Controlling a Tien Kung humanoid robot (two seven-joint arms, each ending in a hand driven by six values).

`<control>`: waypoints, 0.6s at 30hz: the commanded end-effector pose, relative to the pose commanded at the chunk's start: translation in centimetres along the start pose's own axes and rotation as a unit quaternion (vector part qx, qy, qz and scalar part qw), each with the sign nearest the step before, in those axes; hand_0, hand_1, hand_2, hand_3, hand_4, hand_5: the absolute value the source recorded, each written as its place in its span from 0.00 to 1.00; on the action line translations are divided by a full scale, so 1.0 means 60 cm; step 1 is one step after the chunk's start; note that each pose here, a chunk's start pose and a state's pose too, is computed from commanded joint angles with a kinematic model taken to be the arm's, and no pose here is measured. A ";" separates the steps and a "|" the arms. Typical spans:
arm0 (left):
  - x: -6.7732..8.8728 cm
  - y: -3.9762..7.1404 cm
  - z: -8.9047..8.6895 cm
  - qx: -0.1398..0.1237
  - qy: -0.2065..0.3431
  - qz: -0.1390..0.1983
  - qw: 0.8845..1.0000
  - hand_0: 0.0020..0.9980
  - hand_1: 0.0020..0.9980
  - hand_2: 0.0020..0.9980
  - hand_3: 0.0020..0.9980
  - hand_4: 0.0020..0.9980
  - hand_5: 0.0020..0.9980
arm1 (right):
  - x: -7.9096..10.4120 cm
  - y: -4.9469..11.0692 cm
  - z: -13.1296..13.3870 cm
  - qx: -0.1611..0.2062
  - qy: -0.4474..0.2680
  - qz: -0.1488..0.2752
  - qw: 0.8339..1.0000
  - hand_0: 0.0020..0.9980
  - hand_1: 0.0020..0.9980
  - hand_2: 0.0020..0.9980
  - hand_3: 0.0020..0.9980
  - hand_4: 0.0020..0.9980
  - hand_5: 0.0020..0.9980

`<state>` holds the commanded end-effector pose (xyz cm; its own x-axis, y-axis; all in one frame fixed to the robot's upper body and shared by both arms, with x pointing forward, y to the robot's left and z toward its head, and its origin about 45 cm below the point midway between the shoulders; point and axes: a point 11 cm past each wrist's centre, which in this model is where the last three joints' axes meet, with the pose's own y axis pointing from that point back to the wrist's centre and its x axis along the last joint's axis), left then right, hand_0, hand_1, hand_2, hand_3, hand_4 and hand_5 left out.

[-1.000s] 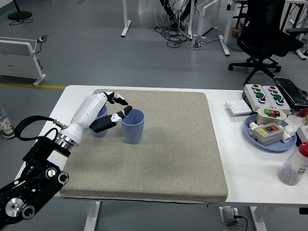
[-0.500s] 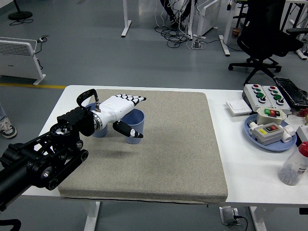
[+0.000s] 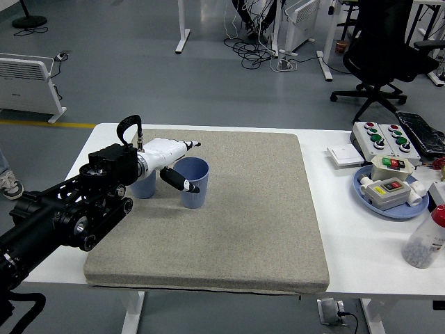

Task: Push cup pick cup insert cup

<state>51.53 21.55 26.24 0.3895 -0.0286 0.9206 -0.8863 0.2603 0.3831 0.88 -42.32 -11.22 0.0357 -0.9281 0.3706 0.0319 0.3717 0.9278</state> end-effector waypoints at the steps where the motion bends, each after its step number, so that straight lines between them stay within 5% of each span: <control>1: -0.003 -0.002 0.000 0.002 -0.003 -0.004 1.000 0.64 0.78 0.83 1.00 0.92 0.51 | 0.001 0.000 -0.001 0.001 0.000 0.002 1.000 0.71 0.62 0.66 0.59 0.14 0.50; 5: -0.013 -0.007 0.004 -0.001 -0.012 -0.007 1.000 0.64 0.78 0.83 1.00 0.92 0.51 | 0.005 0.000 -0.002 0.003 0.003 0.006 1.000 0.71 0.62 0.66 0.59 0.14 0.50; 6: -0.016 -0.008 0.005 -0.003 -0.014 -0.007 1.000 0.55 0.71 0.74 0.99 0.81 0.40 | 0.006 0.000 -0.002 0.003 0.004 0.006 1.000 0.71 0.61 0.64 0.59 0.14 0.49; 11: -0.027 -0.011 0.002 -0.001 -0.019 -0.009 1.000 0.55 0.71 0.74 0.99 0.81 0.40 | 0.008 0.000 -0.004 0.004 0.006 0.008 1.000 0.71 0.61 0.64 0.59 0.14 0.49; 12: -0.028 -0.011 0.001 -0.001 -0.019 -0.007 1.000 0.42 0.61 0.63 0.88 0.76 0.36 | 0.008 0.000 -0.004 0.004 0.006 0.008 1.000 0.71 0.60 0.64 0.58 0.13 0.49; 17: -0.022 -0.010 0.003 -0.007 -0.020 0.007 1.000 0.42 0.61 0.63 0.88 0.76 0.36 | 0.007 0.000 -0.003 0.004 0.003 0.008 1.000 0.71 0.60 0.64 0.58 0.13 0.49; 18: -0.020 -0.010 0.003 -0.008 -0.020 0.011 1.000 0.33 0.54 0.52 0.71 0.68 0.30 | 0.007 0.000 -0.003 0.004 0.003 0.008 1.000 0.70 0.60 0.64 0.58 0.13 0.48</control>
<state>51.56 21.25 24.91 0.3602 -0.0612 0.9309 -0.8901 0.2762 0.3626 1.06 -42.70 -11.08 0.0421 -0.9219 0.3851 0.0234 0.3863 0.9221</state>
